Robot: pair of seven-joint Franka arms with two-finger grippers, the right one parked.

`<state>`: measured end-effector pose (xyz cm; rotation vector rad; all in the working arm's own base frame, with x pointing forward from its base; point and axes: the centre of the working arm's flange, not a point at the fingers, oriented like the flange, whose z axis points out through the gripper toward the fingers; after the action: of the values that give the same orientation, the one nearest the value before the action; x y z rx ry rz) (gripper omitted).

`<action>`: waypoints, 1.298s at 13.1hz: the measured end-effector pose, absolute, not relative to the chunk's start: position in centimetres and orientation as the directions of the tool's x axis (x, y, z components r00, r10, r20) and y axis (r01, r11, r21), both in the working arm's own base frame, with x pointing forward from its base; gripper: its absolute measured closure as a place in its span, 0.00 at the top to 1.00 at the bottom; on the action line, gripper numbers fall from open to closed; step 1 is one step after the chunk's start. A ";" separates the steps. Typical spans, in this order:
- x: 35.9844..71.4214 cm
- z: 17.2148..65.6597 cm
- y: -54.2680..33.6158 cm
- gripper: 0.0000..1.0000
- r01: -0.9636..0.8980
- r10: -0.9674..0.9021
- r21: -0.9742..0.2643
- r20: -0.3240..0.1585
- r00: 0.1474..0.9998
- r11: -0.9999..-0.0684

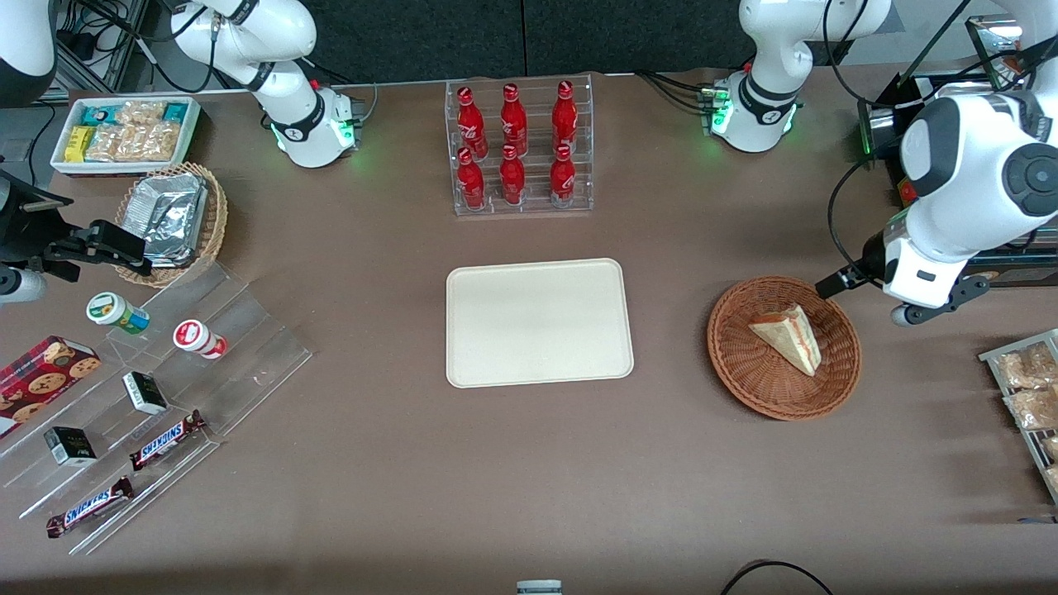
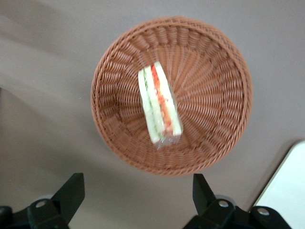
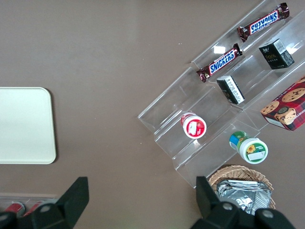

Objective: Place sandwich from basket to tray
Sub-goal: 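Move the left gripper over the sandwich in the wicker basket, then lower the open left gripper and close it on the wrapped sandwich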

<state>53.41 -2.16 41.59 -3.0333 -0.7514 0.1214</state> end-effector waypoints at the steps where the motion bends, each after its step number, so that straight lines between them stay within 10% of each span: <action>1: 53.4 40.9 -2.6 1.00 0.509 0.509 -0.024 -0.051 0.859 -0.860; 17: 54.1 29.6 -5.4 1.00 0.612 0.615 -0.089 -0.007 0.789 -0.786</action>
<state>54.13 -5.37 29.55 -2.8935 -0.9939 0.0546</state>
